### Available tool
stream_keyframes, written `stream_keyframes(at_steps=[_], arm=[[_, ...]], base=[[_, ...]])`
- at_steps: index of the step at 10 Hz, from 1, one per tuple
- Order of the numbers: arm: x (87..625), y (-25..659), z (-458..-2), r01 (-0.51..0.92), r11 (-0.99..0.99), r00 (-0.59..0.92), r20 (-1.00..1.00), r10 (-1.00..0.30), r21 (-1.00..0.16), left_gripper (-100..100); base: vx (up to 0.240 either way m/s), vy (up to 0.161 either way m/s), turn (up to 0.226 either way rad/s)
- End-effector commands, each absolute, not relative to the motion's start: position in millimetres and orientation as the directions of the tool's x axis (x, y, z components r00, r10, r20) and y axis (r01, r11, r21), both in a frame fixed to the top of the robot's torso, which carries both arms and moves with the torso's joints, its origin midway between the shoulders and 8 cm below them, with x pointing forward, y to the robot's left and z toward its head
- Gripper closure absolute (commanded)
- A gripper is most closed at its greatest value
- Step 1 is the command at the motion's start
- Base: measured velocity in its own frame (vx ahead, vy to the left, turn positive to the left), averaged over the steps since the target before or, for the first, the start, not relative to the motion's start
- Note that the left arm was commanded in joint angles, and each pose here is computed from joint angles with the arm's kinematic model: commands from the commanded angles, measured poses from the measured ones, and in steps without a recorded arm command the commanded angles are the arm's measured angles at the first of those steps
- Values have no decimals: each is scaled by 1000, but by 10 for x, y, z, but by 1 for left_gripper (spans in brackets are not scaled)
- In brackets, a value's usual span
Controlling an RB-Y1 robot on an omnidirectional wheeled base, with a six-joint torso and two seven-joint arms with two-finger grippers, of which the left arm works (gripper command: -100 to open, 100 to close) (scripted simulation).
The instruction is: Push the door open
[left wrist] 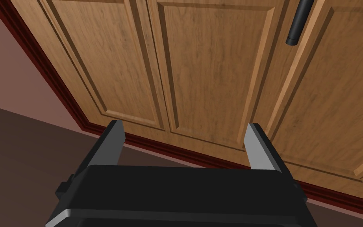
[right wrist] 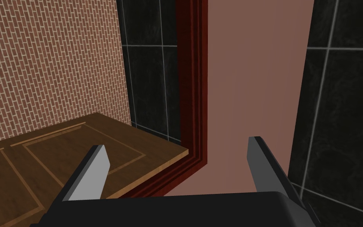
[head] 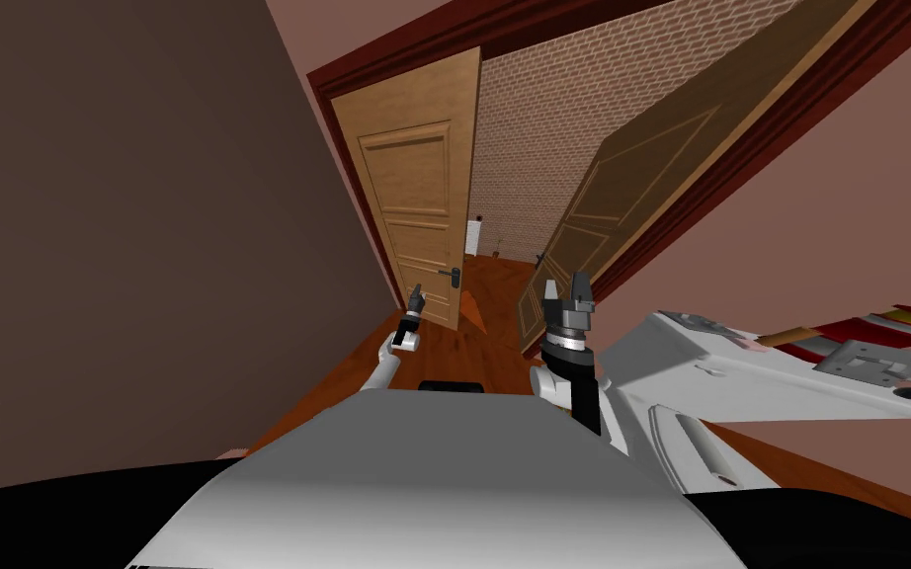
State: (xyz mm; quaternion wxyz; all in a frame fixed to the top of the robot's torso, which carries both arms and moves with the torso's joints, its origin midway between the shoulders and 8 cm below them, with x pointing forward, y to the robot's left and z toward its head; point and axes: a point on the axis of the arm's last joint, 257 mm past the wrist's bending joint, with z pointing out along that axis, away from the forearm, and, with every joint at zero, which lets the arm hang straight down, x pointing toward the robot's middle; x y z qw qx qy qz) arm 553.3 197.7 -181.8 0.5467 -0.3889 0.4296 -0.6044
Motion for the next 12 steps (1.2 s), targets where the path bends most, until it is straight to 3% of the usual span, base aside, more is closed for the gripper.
stream_keyframes(at_steps=[1, 12], arm=[[5601, 1919, -1926, 301, -34, -108, 1, -994, -953, -100], [5966, 1522, -2476, 146, -28, -168, 3, -986, -989, -100]], base=[[57, 29, -38], [71, 33, -46]])
